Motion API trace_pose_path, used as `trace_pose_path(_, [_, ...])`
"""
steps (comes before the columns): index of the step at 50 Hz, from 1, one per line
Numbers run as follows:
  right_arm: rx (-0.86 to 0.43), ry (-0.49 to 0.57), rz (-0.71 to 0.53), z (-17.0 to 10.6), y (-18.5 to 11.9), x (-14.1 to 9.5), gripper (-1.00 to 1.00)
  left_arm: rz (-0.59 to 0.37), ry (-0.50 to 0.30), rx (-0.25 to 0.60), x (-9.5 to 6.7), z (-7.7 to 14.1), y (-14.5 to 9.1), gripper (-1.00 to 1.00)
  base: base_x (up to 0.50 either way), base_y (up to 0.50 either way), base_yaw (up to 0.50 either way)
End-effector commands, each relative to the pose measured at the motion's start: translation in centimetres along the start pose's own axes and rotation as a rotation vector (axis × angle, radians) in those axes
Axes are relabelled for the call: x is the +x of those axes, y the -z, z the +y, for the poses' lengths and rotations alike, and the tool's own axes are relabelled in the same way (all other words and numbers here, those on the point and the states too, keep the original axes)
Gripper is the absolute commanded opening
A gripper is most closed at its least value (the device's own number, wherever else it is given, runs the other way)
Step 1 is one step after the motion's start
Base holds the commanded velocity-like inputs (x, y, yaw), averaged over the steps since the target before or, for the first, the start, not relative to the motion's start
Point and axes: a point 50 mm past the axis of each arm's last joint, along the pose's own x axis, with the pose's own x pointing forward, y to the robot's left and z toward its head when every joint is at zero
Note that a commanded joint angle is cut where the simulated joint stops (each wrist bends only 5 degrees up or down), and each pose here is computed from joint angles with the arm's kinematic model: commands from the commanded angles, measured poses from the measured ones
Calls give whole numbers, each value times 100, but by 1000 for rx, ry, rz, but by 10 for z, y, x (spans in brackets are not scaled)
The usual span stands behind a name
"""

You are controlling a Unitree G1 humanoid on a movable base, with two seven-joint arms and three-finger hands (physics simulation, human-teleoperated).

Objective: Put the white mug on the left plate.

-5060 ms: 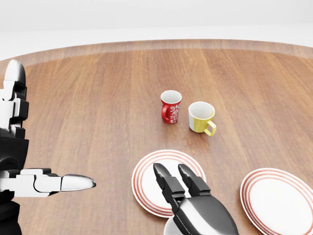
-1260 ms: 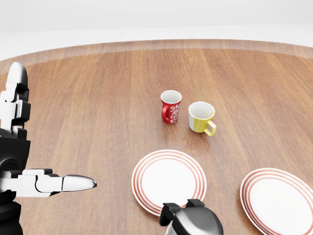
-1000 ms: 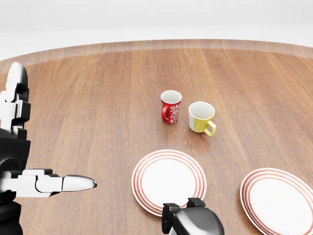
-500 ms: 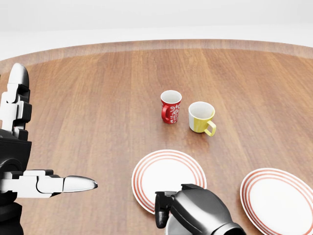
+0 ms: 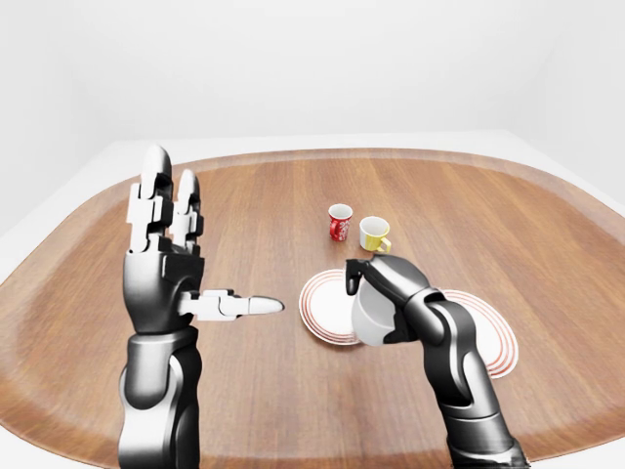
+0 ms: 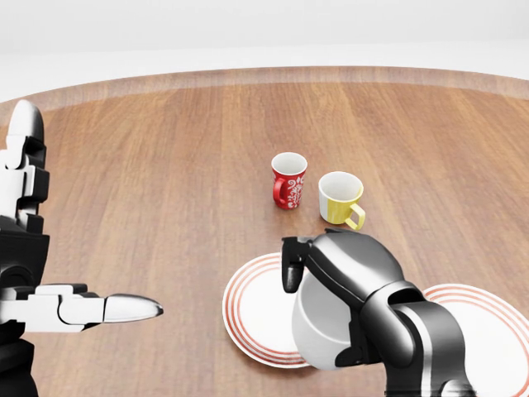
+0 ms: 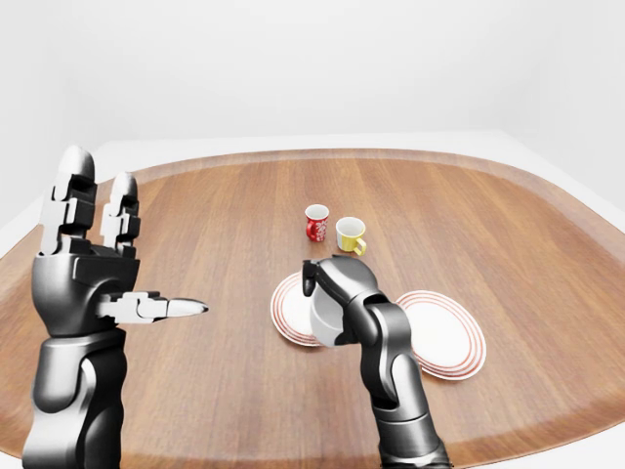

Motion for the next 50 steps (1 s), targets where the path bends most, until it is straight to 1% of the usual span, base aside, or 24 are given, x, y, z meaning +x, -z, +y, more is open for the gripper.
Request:
trace_pose_path(1, [-12,-25,26,-25,10,37,-100,-8,-2,2,1,1,-1,100,0,0,0])
trace_pose_path(5, [-14,-65,24,-25,10,50,-100,-10,-2,2,1,1,-2,100,0,0,0])
trace_pose_path(6, [-28,-62,7,-25,9,53,-100,-4,-2,3,1,1,-1,100,0,0,0])
trace_pose_path(12, [-51,-77,3,-21,10,75,-100,-16,-4,3,1,1,-3,100,0,0,0])
trace_pose_path(14, [-62,-79,1,-18,11,83,-100,-4,-1,3,0,1,-1,100,0,0,0])
trace_pose_path(22, [-82,-84,-23,-9,8,105,-100,-13,-2,3,1,1,-2,100,0,0,0])
trace_pose_path(27, [-123,-89,27,-2,14,120,-100,-12,-2,3,1,1,-2,100,0,0,0])
trace_pose_path(33, [-153,-109,49,10,14,127,-100,-12,-3,2,1,1,-2,100,0,0,0])
trace_pose_path(37, [-132,-120,66,18,15,129,-100,-13,-1,2,1,1,-3,100,0,0,0])
trace_pose_path(42, [-114,-101,82,21,18,130,-100,0,-1,2,0,1,0,100,0,0,0])
trace_pose_path(45, [-109,-92,92,23,19,131,-100,-12,0,1,1,0,-3,100,0,0,0])
trace_pose_path(50, [-84,-75,100,25,20,131,-100,-7,1,1,1,0,-1,100,0,0,0])
